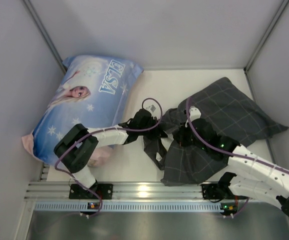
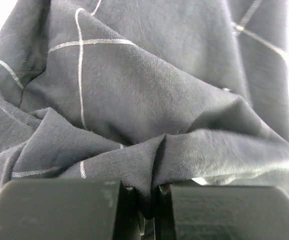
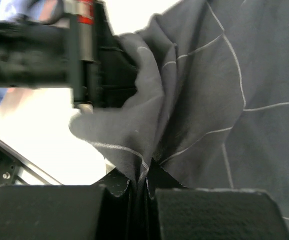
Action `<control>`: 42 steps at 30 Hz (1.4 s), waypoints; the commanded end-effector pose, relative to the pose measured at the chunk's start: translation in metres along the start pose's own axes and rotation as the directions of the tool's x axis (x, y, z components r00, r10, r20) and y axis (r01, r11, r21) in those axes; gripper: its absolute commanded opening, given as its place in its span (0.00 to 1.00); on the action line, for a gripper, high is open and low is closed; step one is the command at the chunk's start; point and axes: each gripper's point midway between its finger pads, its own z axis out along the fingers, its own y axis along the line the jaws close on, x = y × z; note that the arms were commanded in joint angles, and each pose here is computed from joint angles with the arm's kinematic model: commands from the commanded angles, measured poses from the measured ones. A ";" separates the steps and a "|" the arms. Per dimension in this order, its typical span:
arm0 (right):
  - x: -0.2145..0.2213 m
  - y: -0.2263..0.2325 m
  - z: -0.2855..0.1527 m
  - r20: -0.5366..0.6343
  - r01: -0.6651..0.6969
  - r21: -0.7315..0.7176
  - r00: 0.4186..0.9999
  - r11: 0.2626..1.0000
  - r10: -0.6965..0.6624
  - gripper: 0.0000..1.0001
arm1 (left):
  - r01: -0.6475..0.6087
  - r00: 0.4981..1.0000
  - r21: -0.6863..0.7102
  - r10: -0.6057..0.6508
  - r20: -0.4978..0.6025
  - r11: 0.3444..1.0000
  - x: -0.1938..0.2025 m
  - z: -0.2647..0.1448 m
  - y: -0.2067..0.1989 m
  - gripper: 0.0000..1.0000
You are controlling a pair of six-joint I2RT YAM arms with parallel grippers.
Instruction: Remove the pillowcase from the pillow
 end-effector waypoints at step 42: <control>-0.092 -0.154 0.055 0.080 -0.145 0.527 0.989 0.838 0.121 0.00 | -0.256 0.933 0.193 0.190 0.304 0.947 0.015 -0.190 -0.076 0.00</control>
